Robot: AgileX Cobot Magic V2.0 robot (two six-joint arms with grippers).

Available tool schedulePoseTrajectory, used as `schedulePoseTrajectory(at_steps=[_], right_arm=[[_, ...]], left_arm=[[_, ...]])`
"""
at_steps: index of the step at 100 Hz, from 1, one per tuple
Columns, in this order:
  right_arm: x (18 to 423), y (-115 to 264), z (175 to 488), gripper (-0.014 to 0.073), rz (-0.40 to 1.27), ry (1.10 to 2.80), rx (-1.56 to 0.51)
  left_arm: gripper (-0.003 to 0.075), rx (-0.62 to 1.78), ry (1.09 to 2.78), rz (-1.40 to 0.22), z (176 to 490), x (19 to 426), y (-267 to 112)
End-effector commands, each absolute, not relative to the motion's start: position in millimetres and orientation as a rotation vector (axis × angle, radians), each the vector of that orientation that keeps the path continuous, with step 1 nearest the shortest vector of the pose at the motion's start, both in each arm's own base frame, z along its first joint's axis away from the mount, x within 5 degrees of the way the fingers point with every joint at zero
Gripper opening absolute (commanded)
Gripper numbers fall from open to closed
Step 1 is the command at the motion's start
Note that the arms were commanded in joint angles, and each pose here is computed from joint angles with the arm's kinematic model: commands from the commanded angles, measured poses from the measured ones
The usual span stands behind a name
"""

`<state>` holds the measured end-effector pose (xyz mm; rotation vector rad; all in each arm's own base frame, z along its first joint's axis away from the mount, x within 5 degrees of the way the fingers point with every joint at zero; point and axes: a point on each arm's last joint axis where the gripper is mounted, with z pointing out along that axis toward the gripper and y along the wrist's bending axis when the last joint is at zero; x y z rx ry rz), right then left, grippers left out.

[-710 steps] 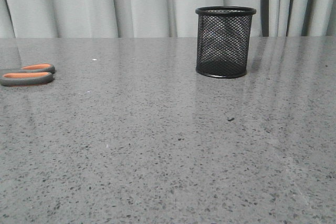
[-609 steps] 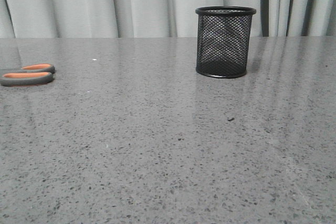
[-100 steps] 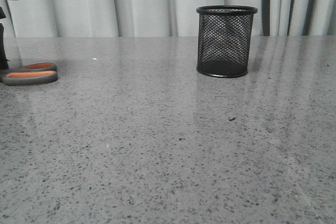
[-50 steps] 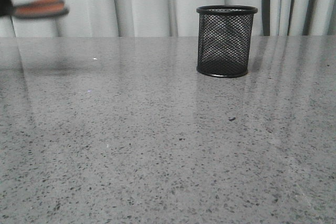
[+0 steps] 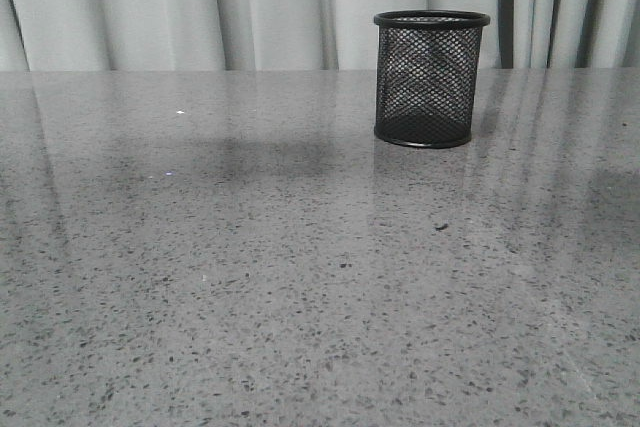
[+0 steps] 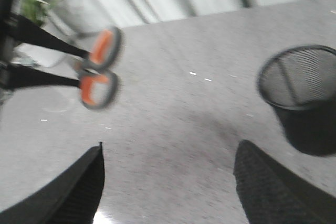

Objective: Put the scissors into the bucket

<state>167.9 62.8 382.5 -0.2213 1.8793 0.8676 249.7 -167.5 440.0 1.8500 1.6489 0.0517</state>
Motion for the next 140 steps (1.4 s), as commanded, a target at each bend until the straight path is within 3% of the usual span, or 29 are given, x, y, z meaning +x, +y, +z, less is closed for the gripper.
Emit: schedulePoseTrajectory(at_steps=[1, 37, 70, 80, 99, 104, 114, 131, 140], right_arm=[[171.8, 68.6, 406.9, 0.0463, 0.964, 1.793, -0.251], [205.0, 81.5, 425.6, 0.0463, 1.176, 1.783, -0.351], [221.8, 91.3, 425.6, 0.0459, 1.282, 1.782, -0.414], [224.0, 96.9, 422.4, 0.0359, 1.301, 1.790, -0.434], [226.0, 98.6, 422.2, -0.0005, 1.267, 1.773, -0.445], [226.6, 98.3, 422.3, -0.0076, 1.257, 1.769, -0.445], [226.6, 98.3, 422.3, -0.0067, 1.256, 1.769, -0.445], [228.1, 97.5, 422.4, -0.0067, 1.238, 1.764, -0.436], [230.5, 93.5, 422.7, -0.0067, 1.219, 1.762, -0.411]], left_arm=[[-0.0010, 1.765, 1.573, 0.034, 467.3, 227.3, -175.5], [-0.0010, 1.718, 1.439, -0.029, 482.9, 206.7, -204.3], [-0.0010, 1.656, 1.440, -0.063, 486.3, 204.6, -210.0], [-0.0010, 1.655, 1.438, -0.063, 486.4, 204.7, -210.1], [0.0004, 1.660, 1.444, -0.064, 485.9, 204.4, -209.8], [0.0035, 1.656, 1.451, -0.069, 485.7, 204.3, -209.8], [0.0148, 1.646, 1.474, -0.082, 485.2, 204.0, -209.5], [0.0441, 1.620, 1.524, -0.083, 484.2, 208.4, -204.0], [0.0458, 1.537, 1.613, -0.071, 483.9, 219.2, -192.2]])
